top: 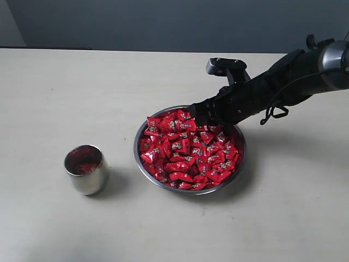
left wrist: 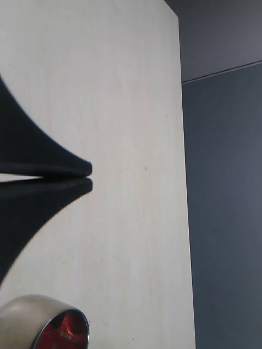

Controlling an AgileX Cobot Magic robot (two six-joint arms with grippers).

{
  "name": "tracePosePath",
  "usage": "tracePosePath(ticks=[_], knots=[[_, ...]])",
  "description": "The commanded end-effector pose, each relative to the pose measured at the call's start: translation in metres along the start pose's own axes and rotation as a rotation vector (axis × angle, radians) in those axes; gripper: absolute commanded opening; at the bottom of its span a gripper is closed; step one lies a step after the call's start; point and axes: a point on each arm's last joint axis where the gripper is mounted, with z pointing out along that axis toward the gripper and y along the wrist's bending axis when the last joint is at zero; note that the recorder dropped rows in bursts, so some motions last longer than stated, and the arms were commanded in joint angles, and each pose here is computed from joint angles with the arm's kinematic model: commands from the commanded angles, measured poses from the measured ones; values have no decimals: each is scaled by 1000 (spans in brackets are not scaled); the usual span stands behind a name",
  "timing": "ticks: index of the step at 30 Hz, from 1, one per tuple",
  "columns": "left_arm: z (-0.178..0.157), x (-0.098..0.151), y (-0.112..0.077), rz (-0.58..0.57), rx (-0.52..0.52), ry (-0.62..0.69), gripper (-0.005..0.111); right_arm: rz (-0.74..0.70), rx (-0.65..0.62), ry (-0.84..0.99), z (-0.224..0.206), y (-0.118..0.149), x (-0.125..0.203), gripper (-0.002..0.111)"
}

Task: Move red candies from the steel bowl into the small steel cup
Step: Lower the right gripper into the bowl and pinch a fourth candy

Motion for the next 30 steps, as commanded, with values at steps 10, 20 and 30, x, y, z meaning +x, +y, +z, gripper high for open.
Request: tracePosePath(ticks=[10, 20, 30], knots=[[0, 1, 0, -3, 0, -2, 0, -10, 14, 10, 3, -5, 1, 33], [0, 1, 0, -3, 0, -2, 0, -24, 27, 8, 3, -6, 1, 33], [0, 1, 0, -3, 0, -2, 0, -24, 38, -1, 3, -7, 0, 33]])
